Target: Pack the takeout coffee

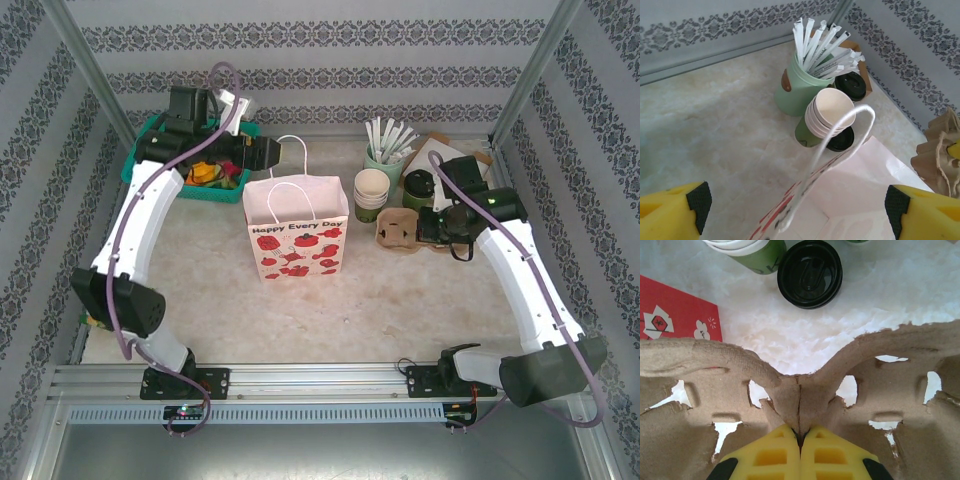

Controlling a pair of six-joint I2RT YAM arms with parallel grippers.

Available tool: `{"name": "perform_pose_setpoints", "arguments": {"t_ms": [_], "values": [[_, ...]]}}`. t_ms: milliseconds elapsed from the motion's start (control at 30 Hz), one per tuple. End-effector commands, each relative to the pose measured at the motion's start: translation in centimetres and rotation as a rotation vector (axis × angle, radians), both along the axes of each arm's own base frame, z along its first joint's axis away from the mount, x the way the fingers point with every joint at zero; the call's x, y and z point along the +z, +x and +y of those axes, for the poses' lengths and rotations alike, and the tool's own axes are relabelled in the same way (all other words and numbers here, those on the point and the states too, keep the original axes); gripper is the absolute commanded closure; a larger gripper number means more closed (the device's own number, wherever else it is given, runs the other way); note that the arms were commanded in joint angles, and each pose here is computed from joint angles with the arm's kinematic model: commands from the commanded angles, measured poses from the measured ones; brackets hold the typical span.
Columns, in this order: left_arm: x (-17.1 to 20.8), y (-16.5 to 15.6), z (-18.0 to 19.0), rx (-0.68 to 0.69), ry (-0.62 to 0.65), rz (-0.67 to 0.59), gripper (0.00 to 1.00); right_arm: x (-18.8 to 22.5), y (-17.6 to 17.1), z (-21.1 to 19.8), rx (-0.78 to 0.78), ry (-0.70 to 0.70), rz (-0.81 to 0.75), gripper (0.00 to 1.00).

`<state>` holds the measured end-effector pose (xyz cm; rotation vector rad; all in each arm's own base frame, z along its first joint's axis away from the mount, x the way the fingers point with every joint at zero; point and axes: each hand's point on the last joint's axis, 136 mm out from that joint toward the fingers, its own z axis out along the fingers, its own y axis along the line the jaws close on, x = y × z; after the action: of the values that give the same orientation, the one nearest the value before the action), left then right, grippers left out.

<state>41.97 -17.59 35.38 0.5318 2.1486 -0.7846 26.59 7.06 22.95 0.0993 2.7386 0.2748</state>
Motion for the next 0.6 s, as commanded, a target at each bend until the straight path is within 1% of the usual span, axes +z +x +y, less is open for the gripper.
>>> {"name": "perform_pose_setpoints", "arguments": {"t_ms": [0, 33, 100, 233, 300, 367, 400, 567], "values": [[0.3, -0.4, -1.1, -0.086, -0.015, 0.012, 0.15, 1.3, -1.1, 0.0, -0.009, 0.032, 0.015, 1.00], [0.1, -0.1, -1.3, -0.091, -0.021, 0.018, 0.19, 1.6, -1.2, 0.2, -0.012, 0.048, 0.015, 1.00], [0.3, 0.3, -1.9, -0.117, -0.047, 0.024, 0.31, 2.4, -1.2, 0.6, -0.020, 0.076, 0.015, 1.00], [0.4, 0.8, -2.9, -0.135, -0.085, 0.049, 0.62, 4.5, -0.7, 2.0, -0.018, 0.165, 0.002, 1.00], [0.4, 0.9, -3.3, -0.123, -0.101, 0.076, 0.76, 6.0, 0.0, 2.9, -0.006, 0.220, -0.021, 1.00], [0.2, 0.7, -3.8, -0.103, -0.112, 0.111, 0.94, 7.9, 0.7, 4.1, 0.014, 0.281, -0.041, 1.00], [0.1, 0.7, -4.0, -0.081, -0.112, 0.126, 0.99, 8.7, 1.0, 4.6, 0.025, 0.308, -0.049, 1.00], [0.2, 0.6, -4.6, 0.037, -0.144, 0.207, 1.00, 13.4, 2.9, 8.6, 0.125, 0.481, -0.112, 1.00]]}}
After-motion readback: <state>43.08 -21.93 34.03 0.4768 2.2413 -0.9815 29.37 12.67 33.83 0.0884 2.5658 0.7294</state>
